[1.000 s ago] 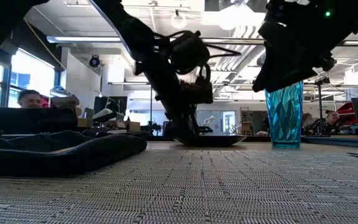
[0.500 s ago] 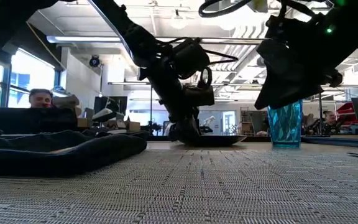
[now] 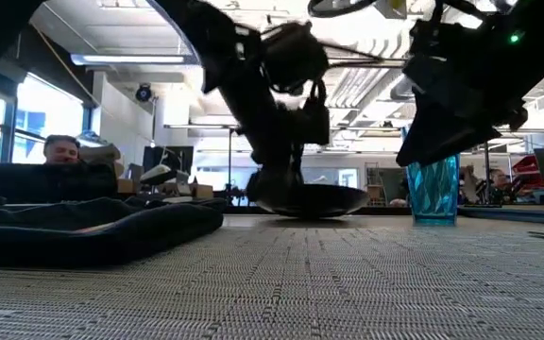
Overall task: Set table place
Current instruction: Put the orange patterned plate in between the orange table knife and the black table napkin on the gray tablemat
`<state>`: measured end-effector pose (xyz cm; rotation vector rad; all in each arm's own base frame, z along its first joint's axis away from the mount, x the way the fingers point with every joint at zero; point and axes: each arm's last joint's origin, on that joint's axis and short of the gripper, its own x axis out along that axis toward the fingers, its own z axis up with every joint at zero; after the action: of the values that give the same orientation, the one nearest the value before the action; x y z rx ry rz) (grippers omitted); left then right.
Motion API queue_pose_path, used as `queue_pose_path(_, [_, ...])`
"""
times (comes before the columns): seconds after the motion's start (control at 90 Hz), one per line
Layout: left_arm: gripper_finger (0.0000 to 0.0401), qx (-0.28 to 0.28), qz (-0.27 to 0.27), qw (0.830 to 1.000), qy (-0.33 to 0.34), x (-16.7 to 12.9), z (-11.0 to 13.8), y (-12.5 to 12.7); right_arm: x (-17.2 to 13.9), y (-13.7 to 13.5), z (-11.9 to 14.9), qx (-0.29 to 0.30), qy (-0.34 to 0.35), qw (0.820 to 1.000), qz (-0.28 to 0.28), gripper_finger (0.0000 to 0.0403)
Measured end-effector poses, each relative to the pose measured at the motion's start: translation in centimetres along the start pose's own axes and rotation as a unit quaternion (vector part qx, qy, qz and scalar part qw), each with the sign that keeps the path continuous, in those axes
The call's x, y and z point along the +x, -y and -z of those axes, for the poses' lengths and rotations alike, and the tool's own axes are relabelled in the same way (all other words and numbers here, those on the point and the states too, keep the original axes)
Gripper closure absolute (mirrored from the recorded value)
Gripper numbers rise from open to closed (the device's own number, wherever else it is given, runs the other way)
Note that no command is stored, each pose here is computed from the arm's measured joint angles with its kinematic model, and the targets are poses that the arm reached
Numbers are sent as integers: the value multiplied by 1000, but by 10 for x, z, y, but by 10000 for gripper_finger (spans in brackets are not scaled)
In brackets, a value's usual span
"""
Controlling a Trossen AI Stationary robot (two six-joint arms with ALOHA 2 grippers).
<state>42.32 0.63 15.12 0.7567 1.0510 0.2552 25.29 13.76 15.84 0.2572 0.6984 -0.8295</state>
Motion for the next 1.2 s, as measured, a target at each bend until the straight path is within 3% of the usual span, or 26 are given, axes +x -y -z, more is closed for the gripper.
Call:
queue_pose_path(0.222, [401, 7, 30, 999, 45, -62, -33, 32, -14, 4, -7, 7, 11, 1000, -19, 201])
queue_pose_path(0.344, [401, 27, 19, 998, 59, -91, -46, 59, -22, 8, -8, -6, 21, 999, -23, 201])
queue_pose_path(0.544, [401, 19, -4, 996, 92, -128, -55, 95, -34, 13, -9, -16, 10, 999, -35, 201])
queue_pose_path(0.722, [401, 23, 20, 988, 149, -158, -63, 124, -48, 18, -14, -6, 16, 998, -60, 201])
queue_pose_path(0.933, [401, 43, 63, 979, 187, -169, -66, 150, -53, 20, -16, -4, 19, 997, -70, 201])
queue_pose_path(1.2, [401, 105, 94, 972, 187, -158, -64, 175, -53, 18, -15, 21, 13, 997, -78, 201])
